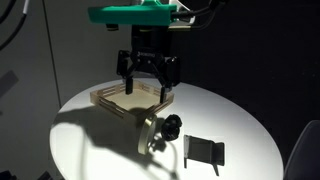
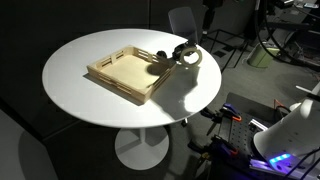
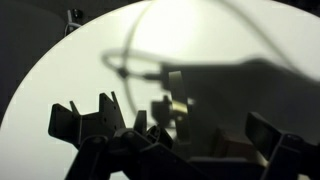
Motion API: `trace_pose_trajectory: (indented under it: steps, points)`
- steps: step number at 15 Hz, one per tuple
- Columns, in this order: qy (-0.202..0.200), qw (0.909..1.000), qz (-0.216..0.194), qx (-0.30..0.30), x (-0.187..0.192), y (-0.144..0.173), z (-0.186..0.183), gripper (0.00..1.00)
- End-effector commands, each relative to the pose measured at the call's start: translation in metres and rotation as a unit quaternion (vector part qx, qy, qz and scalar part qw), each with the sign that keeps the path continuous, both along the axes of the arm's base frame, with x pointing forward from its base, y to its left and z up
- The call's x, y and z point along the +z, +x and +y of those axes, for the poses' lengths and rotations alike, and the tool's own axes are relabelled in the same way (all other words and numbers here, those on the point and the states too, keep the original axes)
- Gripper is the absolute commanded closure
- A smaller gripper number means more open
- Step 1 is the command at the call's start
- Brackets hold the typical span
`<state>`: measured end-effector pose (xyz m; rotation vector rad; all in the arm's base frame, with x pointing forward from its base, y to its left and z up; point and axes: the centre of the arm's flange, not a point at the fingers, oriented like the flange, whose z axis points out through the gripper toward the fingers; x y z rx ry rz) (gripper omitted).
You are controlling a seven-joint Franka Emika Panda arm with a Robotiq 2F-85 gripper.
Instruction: Place the tape on the tray
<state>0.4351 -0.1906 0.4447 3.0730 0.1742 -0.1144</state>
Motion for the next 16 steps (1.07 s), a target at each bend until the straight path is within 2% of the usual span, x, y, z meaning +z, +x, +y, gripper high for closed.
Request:
trace_pose_trajectory:
  steps: [1,10,16]
  points:
    - [-0.005,0.9995,-0.031,0.003,-0.004,0.009,-0.01,0.0]
    - [-0.006,0.9997,-0.022,-0.001,-0.007,0.009,-0.005,0.0]
    - [-0.012,0.9988,-0.034,0.034,-0.025,0.033,0.005,0.0]
